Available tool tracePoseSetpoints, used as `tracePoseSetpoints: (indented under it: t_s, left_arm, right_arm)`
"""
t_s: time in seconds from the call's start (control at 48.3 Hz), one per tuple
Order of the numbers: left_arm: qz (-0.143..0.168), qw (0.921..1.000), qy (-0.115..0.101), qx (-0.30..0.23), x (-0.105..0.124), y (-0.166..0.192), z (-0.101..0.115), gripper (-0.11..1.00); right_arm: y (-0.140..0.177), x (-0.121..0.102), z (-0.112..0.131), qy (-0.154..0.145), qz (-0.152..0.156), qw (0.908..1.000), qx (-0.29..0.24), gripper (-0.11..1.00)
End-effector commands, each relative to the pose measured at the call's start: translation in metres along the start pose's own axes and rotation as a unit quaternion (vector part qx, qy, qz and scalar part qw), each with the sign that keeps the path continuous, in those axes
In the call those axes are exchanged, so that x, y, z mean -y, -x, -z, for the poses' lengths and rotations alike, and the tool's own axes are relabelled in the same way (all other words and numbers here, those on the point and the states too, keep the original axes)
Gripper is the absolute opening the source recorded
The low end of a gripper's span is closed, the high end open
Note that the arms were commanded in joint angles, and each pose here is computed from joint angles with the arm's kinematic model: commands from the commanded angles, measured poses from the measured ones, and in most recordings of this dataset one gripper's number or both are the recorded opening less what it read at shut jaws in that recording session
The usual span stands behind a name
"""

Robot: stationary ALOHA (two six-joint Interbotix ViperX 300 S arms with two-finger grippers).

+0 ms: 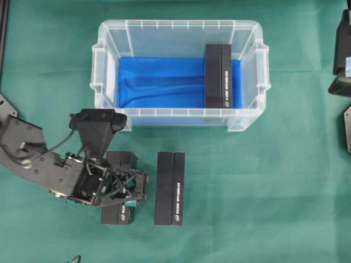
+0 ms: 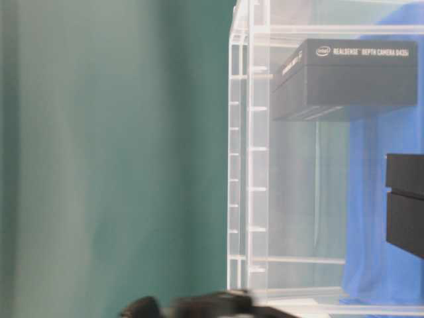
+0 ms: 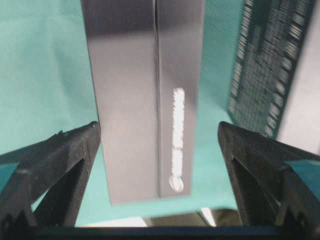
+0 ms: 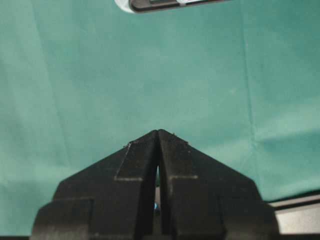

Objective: Take the box out of the case with the left arm.
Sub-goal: 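Carry the box forward and lower it onto the table left of the first box, then open the left gripper and withdraw it to the left side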

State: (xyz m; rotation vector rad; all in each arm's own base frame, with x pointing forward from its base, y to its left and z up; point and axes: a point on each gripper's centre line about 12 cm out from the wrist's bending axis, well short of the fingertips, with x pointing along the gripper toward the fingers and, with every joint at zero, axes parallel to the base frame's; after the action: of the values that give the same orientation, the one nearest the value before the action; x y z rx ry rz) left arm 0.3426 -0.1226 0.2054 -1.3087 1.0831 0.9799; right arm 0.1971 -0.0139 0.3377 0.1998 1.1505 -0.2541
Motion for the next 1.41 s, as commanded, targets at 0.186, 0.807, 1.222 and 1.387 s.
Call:
tracePoseSetpoints:
  t_s: [0.186,0.807,1.222,1.387]
  left_arm:
    - [0.034,0.9994,0.007,-0.006,0.01,0.074,-0.004,0.9]
    - [0.025,0.9996,0.011,0.01,0.012,0.11,-0.011,0.86]
    - [0.02,0.9995,-0.025,-0.002,-0.038,0.125,0.0,0.86]
    - [0.008,0.9993,-0.037,-0.002,-0.065,0.131,-0.002,0.85]
  right_arm:
    - [0.004,0.0,-0.003,0.0,-0.001,1.0,0.008,0.0]
    - [0.004,0.0,-0.003,0.001,0.0,1.0,0.009,0.0]
    - [0.004,0.0,-0.003,0.001,0.0,1.0,0.008,0.0]
    - [0.005,0.0,-0.003,0.0,-0.001,0.9999,0.01,0.0]
